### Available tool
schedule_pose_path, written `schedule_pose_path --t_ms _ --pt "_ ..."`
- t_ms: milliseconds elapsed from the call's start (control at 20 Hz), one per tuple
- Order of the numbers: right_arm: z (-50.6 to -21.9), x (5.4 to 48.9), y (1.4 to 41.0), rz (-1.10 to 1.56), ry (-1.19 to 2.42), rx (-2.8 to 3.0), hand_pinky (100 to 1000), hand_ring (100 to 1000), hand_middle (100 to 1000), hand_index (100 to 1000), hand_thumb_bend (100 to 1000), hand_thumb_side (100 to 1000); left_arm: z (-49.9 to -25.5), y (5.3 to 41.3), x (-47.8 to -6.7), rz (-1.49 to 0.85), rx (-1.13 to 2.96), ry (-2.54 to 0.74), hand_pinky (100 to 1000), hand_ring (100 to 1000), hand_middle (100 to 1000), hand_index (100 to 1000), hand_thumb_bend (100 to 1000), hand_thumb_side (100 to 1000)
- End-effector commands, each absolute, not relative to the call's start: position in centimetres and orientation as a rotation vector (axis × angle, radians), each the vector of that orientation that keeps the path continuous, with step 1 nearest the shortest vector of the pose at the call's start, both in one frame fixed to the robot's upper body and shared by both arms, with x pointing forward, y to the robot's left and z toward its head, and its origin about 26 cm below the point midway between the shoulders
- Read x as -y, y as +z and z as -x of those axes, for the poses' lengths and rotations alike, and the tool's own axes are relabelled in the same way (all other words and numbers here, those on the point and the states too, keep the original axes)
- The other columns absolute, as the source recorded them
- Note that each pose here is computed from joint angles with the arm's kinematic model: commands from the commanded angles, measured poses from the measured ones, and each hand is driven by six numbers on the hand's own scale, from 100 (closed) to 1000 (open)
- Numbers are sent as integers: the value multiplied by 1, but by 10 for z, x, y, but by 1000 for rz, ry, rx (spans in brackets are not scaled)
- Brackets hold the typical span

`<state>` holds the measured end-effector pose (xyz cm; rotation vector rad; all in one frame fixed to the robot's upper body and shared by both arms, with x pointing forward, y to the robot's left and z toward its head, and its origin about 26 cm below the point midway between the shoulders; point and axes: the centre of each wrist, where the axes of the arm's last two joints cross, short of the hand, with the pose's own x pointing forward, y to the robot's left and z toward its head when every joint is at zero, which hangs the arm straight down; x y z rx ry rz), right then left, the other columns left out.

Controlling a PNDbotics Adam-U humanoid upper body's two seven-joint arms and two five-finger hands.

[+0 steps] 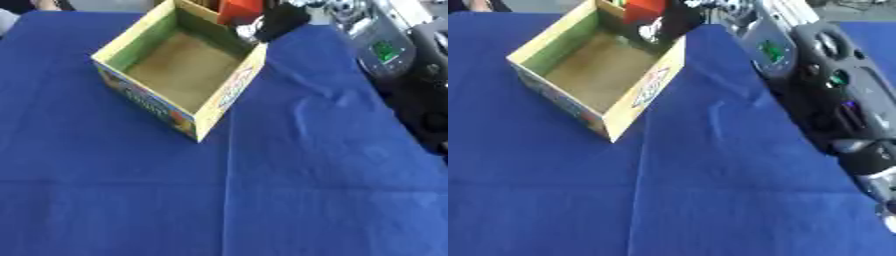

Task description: Pick up objects on the table and place them in the box.

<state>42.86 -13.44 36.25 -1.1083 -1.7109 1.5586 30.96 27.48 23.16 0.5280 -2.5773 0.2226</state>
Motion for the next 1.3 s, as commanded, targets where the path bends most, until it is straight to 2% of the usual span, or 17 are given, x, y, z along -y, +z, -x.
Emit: schedule_pose_path --t_ms 50,600,1000,1150,1250,1300 --pt "-434 128 372 1142 1515 1748 633 664 357 504 100 562 -307 243 -272 -511 2626 204 469 640 617 783 100 936" --pt "-459 123 352 1137 1486 1704 629 665 363 510 100 565 -309 249 -267 -471 2654 211 469 639 616 781 100 932" --pt "-465 120 342 1083 1584 1636 668 724 432 583 100 596 -309 250 -266 -463 2657 215 468 639 615 779 100 931" --pt "-466 120 341 1063 1623 1608 694 764 496 668 100 620 -309 250 -265 -462 2656 215 468 639 615 779 100 931" --pt "-466 120 341 1053 1650 1587 726 805 609 737 103 652 -309 250 -265 -461 2655 216 468 639 615 778 100 929" --pt "-466 121 341 1051 1664 1576 737 818 654 760 157 659 -309 250 -265 -461 2655 216 468 639 614 777 100 929"
